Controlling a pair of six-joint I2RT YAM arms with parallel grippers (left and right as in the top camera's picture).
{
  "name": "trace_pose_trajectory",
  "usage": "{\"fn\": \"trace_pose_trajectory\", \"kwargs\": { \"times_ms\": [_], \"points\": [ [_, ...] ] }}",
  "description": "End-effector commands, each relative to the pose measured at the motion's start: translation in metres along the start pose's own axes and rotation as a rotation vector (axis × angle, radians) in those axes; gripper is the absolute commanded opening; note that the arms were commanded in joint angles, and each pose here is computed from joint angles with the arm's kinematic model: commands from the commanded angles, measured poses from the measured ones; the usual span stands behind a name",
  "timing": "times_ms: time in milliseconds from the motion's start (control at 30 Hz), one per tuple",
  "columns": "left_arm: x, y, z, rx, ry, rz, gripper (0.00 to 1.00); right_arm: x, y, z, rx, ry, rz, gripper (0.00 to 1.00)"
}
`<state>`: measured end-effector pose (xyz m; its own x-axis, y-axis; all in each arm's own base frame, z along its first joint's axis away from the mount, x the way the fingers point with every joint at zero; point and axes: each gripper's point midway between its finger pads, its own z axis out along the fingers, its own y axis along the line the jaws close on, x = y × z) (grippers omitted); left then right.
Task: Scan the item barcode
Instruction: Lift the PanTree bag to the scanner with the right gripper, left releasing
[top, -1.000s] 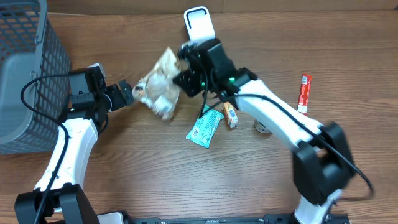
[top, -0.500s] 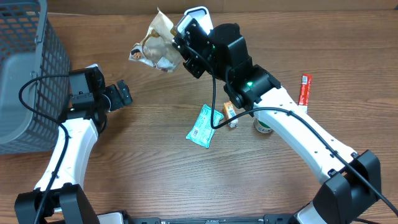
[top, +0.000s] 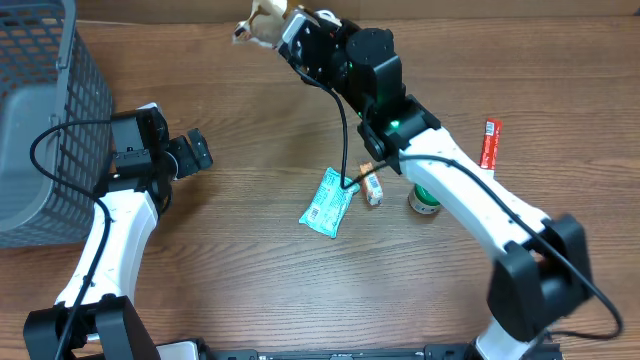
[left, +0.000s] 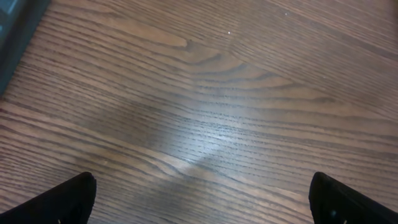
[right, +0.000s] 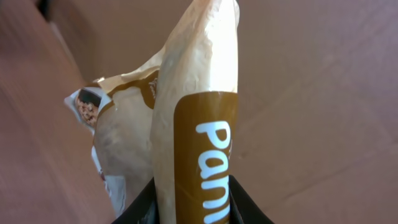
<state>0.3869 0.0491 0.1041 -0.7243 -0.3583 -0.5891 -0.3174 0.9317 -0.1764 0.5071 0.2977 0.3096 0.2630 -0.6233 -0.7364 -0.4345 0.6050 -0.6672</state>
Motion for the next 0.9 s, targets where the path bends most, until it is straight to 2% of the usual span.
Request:
{"fn": "trace_pose_trajectory", "kwargs": {
  "times_ms": [0, 267, 867],
  "points": [
    [-0.011, -0.004, -0.007, 0.006, -0.034, 0.006, 1.0, 0.02, -0.011, 0.017, 0.064, 0.007, -0.102, 0.04],
    [-0.011, -0.004, -0.007, 0.005, -0.034, 0.006, 1.0, 0.043, -0.032, 0.042, 0.249, -0.1, -0.107, 0.04],
    [-0.011, -0.005, -0.007, 0.006, -0.033, 0.007, 1.0, 0.1, -0.007, 0.074, 0.351, -0.072, -0.094, 0.04]
  ]
}}
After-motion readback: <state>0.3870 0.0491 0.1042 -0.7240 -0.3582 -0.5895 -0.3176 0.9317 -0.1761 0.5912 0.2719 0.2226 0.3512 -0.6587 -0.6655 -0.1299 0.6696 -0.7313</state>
